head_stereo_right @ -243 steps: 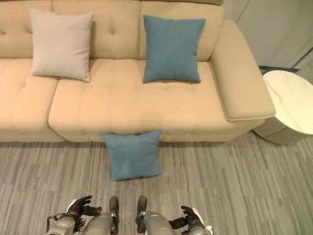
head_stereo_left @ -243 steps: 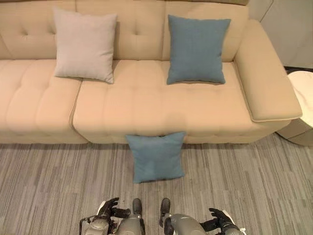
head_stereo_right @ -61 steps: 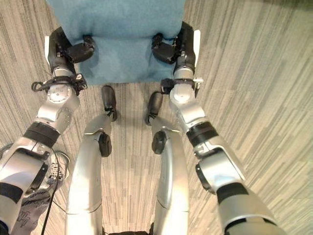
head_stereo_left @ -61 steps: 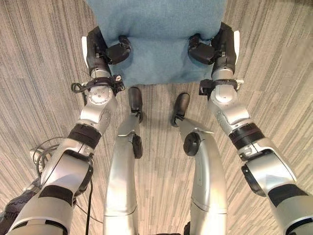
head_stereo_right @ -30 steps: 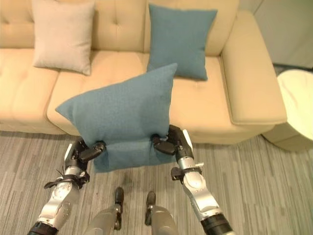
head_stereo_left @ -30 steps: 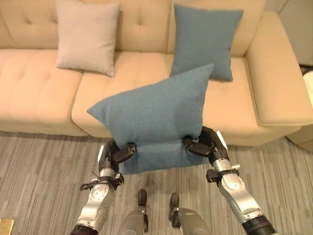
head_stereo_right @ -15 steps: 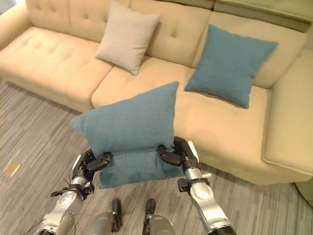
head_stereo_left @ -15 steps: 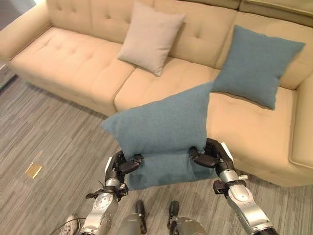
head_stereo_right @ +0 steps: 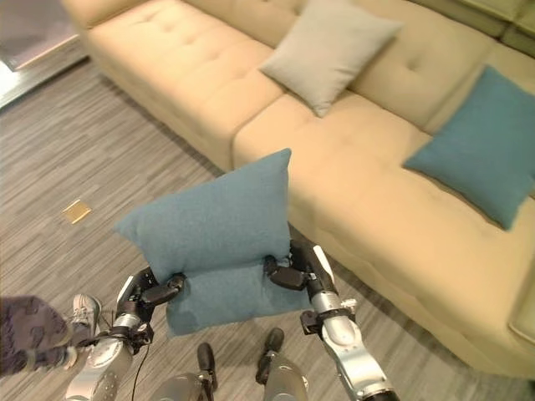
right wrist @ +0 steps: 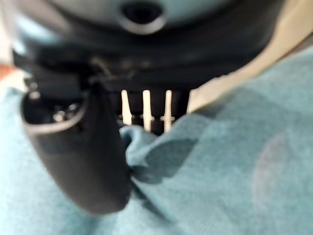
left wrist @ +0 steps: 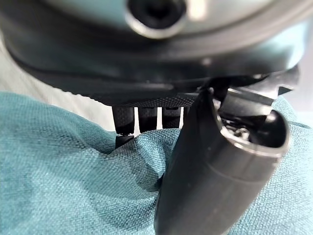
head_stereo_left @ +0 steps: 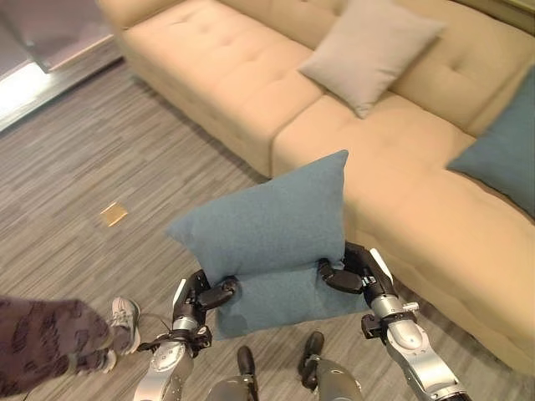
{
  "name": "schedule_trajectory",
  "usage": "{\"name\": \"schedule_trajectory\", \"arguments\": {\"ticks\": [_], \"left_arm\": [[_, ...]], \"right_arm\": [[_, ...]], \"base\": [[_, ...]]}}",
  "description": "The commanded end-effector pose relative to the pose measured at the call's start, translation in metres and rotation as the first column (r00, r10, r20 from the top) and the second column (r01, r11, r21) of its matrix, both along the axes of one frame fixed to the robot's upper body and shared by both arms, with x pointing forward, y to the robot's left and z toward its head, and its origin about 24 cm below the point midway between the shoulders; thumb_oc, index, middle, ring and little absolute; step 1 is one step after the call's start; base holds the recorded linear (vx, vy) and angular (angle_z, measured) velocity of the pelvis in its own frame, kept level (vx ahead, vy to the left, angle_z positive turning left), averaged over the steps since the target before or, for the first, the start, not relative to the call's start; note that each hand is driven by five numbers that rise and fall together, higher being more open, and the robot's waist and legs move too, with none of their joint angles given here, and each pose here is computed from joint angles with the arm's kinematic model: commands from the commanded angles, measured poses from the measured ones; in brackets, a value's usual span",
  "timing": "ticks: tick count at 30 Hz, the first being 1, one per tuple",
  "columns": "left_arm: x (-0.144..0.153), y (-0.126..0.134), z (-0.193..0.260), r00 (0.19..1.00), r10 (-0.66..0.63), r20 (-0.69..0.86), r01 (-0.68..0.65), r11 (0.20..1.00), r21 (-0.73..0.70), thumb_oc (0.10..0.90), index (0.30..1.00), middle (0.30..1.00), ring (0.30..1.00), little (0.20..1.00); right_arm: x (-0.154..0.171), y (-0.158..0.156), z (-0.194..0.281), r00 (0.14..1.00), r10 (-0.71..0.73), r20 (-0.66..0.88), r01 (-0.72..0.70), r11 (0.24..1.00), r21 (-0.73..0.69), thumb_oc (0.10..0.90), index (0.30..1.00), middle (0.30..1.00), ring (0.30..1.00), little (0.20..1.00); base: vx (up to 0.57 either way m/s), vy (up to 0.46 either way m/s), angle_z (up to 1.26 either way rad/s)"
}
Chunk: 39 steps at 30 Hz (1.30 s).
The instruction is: Pick up all the scattered cushions and arrange them neatly on the sofa.
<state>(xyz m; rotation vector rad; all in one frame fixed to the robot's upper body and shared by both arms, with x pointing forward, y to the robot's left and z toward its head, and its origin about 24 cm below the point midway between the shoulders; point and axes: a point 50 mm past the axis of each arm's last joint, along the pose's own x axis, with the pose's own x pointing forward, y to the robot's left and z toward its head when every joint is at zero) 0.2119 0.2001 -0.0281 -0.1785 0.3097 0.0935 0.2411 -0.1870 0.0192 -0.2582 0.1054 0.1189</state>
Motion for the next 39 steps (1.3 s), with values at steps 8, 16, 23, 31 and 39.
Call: {"name": "schedule_trajectory", "arguments": {"ticks": [8,16,23,31,39], "left_arm": [[0.036,-0.023,0.067,0.918,-0.172,0.357,0.153,0.985,0.081,0.400,0.300,0.300,0.300,0.300],[0.030,-0.022,0.061,0.929,-0.173,0.326,0.155,0.985,0.079,0.400,0.300,0.300,0.300,0.300],[-0.002,0.007,0.018,0.989,-0.090,0.117,0.069,0.982,0.175,0.400,0.300,0.300,0.300,0.300],[-0.007,0.009,0.016,0.990,-0.094,0.104,0.074,0.980,0.184,0.400,0.300,0.300,0.300,0.300],[-0.006,0.009,0.017,0.991,-0.081,0.107,0.061,0.983,0.172,0.400,0.300,0.300,0.300,0.300]], "right_arm": [[0.024,0.015,0.078,0.919,0.059,0.389,-0.087,0.995,0.053,0.400,0.300,0.300,0.300,0.300],[0.018,0.011,0.074,0.927,0.062,0.369,-0.078,0.997,0.028,0.400,0.300,0.300,0.300,0.300],[-0.011,-0.021,-0.002,0.997,-0.072,0.025,0.072,0.997,-0.008,0.400,0.300,0.300,0.300,0.300],[-0.017,-0.025,-0.004,0.997,-0.076,0.015,0.076,0.996,-0.037,0.400,0.300,0.300,0.300,0.300],[-0.018,-0.026,-0.004,0.997,-0.076,0.016,0.076,0.996,-0.054,0.400,0.300,0.300,0.300,0.300]], "base": [[0.07,-0.023,1.04],[0.10,-0.046,0.21],[0.04,-0.035,-0.05],[0.05,-0.017,0.02],[0.03,-0.039,0.07]]}}
